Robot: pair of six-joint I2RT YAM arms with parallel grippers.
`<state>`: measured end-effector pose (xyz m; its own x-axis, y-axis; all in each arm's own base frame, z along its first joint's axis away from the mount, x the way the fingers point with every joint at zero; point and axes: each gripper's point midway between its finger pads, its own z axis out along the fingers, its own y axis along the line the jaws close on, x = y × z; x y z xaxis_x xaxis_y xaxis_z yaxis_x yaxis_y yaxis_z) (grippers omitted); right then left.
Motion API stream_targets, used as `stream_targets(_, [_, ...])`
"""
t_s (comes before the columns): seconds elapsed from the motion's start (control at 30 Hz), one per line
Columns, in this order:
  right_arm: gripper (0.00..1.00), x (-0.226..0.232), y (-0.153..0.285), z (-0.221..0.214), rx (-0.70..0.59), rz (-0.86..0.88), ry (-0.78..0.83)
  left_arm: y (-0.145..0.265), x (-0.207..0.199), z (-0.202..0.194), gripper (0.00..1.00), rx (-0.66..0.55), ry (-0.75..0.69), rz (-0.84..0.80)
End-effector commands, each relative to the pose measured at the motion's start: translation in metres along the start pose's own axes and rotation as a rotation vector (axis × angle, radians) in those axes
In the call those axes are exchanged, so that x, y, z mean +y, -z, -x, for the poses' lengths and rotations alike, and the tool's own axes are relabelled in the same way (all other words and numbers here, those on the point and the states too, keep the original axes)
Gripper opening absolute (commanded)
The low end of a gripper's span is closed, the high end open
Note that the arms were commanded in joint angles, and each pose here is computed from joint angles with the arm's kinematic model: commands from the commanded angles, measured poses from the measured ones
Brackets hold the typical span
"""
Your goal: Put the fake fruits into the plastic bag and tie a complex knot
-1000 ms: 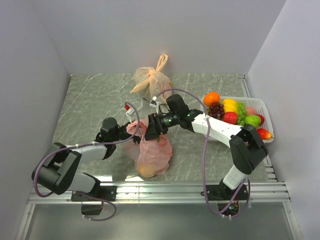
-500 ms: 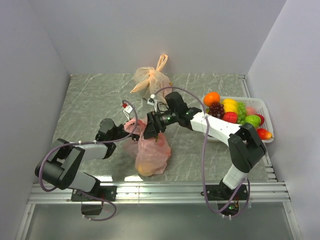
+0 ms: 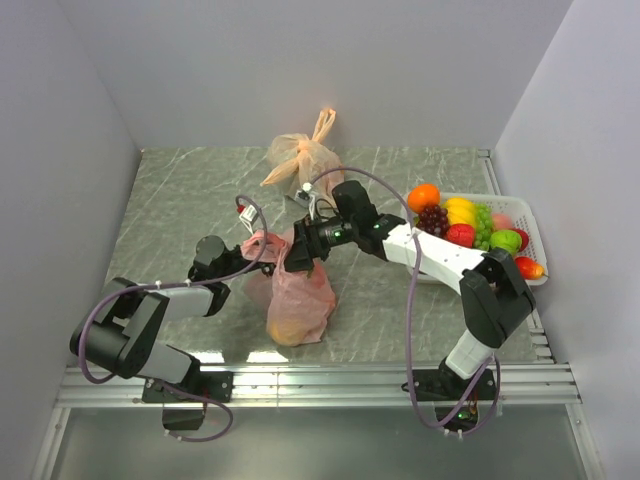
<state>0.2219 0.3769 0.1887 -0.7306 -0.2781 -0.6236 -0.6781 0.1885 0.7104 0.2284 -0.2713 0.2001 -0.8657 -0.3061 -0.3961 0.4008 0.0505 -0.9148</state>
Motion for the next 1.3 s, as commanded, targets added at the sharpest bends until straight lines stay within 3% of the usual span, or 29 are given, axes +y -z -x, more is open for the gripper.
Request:
stream_targets(0.0, [0.86,-0.011,0.008,-0.01,0.062,-0.108,0.068,-0.008,-0.035,0.039,0.0,-0.13,-0.033,-0.083])
stream_targets(0.1, [0.85,-0.012,0.025,-0.015,0.083,-0.134,0.053,-0.007,-0.039,0.038,0.0,-0.124,-0.048,-0.096])
stream_targets(0.13, [0.94,-0.01,0.03,-0.016,0.086,-0.127,0.038,-0.006,-0.041,0.037,0.0,-0.122,-0.055,-0.1])
stream_targets(0.37, [0.95,0.01,0.065,-0.012,0.022,-0.052,-0.045,-0.004,-0.044,0.031,0.0,-0.101,-0.076,-0.106])
stream_targets(0.87, [0.94,0.026,-0.009,0.011,0.02,0.118,-0.109,-0.015,-0.04,0.026,0.0,-0.091,-0.02,-0.124])
stream_targets(1.0, [0.94,0.022,-0.012,0.023,0.003,0.109,-0.09,-0.015,-0.033,0.019,0.0,-0.076,0.016,-0.107])
stream_targets(1.27, [0.95,0.007,0.015,-0.005,0.059,-0.019,-0.034,-0.014,-0.023,0.004,0.0,-0.059,0.05,-0.06])
